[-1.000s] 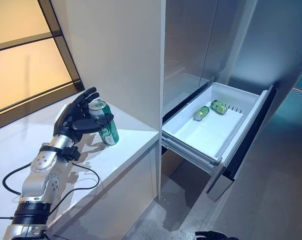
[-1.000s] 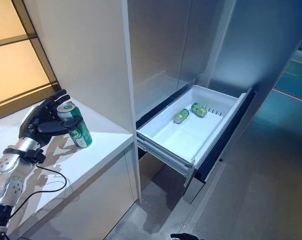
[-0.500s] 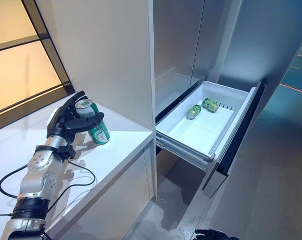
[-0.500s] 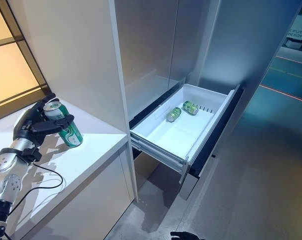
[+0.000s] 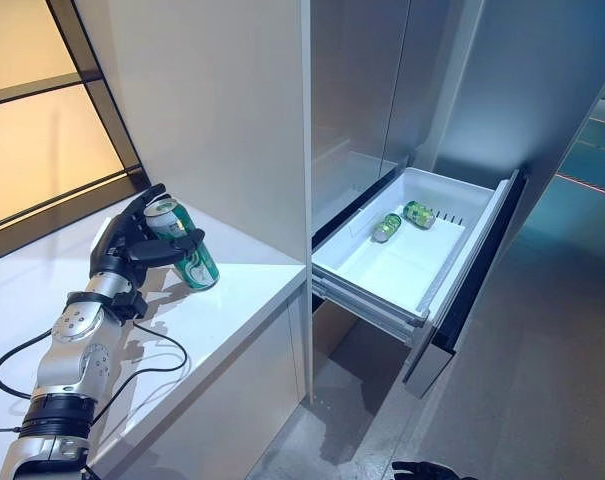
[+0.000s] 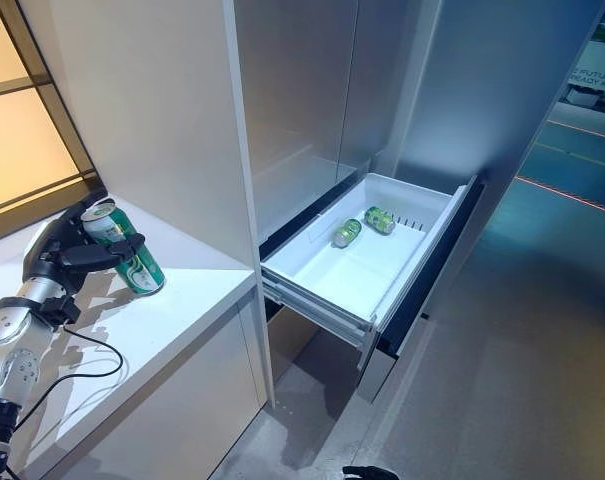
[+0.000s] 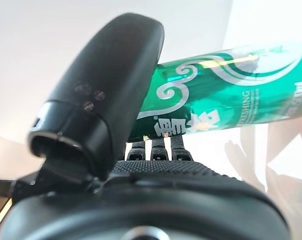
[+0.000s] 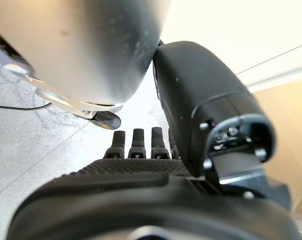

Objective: Put drinks into fridge and close the fridge

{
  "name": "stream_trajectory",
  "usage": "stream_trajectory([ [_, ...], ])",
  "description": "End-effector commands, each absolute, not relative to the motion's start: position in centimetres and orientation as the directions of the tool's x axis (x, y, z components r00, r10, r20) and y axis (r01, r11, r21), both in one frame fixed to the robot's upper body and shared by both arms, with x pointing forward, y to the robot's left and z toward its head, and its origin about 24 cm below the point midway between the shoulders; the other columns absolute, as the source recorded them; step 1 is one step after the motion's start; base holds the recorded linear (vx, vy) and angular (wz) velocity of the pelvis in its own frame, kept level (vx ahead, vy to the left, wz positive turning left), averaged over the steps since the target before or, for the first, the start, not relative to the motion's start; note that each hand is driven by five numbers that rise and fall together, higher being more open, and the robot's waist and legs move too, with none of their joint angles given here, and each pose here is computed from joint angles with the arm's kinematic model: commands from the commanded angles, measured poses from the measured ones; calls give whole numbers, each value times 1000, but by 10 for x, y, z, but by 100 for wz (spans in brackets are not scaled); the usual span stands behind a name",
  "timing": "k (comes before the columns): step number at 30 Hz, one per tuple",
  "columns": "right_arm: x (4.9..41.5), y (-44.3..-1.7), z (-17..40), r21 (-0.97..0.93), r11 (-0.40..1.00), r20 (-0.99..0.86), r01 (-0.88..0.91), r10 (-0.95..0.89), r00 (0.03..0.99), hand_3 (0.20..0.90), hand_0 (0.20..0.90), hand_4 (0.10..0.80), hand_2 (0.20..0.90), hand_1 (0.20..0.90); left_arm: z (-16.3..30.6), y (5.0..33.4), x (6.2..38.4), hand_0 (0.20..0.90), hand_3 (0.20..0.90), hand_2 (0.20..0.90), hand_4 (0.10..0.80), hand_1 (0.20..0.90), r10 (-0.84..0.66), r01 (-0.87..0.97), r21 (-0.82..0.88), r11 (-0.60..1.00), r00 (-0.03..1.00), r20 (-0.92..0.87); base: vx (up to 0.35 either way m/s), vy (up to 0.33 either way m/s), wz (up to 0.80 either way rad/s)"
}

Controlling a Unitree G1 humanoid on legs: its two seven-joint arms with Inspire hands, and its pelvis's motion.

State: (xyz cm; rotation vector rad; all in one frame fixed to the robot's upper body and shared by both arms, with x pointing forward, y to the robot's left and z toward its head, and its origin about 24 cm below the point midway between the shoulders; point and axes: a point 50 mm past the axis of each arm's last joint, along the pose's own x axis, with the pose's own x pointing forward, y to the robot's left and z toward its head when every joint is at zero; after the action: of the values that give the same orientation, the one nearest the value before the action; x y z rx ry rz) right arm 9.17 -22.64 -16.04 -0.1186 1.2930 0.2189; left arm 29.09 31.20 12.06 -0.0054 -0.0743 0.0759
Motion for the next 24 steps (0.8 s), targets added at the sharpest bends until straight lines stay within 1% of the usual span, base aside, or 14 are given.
stream_trajectory([
  [1, 74, -243, -161, 22, 968, -985, -251, 64, 159, 900, 900, 800, 900, 900, 221, 302, 311, 512, 447, 512, 347, 512, -14, 27, -20, 999, 889, 458, 0, 0, 0],
  [2, 73, -244, -161, 21, 968, -985, -250, 63, 158, 900, 900, 800, 900, 900, 221, 300, 311, 446, 370, 446, 270, 446, -20, 38, -29, 999, 886, 464, 0, 0, 0],
  [3, 73, -244, -161, 21, 968, -985, -251, 62, 158, 900, 900, 800, 900, 900, 221, 299, 312, 307, 208, 307, 108, 307, -22, 44, -36, 998, 884, 467, 0, 0, 0],
  [6, 74, -246, -160, 21, 968, -986, -252, 62, 157, 900, 900, 800, 900, 900, 220, 293, 312, 300, 200, 300, 100, 300, -41, 74, -49, 996, 876, 480, 0, 0, 0],
  [11, 74, -247, -160, 22, 967, -986, -255, 62, 152, 900, 900, 800, 900, 900, 220, 293, 313, 300, 200, 300, 100, 300, -21, 57, -58, 997, 866, 500, 3, -1, -1],
  [20, 74, -247, -160, 22, 964, -987, -263, 63, 148, 900, 900, 800, 900, 900, 218, 289, 315, 300, 200, 300, 100, 300, -46, 59, -12, 998, 870, 491, 5, -4, -4],
  [24, 75, -246, -160, 22, 963, -984, -268, 69, 166, 900, 900, 800, 900, 900, 223, 285, 314, 300, 200, 300, 100, 300, -71, 88, -9, 996, 856, 512, -7, -6, -10],
])
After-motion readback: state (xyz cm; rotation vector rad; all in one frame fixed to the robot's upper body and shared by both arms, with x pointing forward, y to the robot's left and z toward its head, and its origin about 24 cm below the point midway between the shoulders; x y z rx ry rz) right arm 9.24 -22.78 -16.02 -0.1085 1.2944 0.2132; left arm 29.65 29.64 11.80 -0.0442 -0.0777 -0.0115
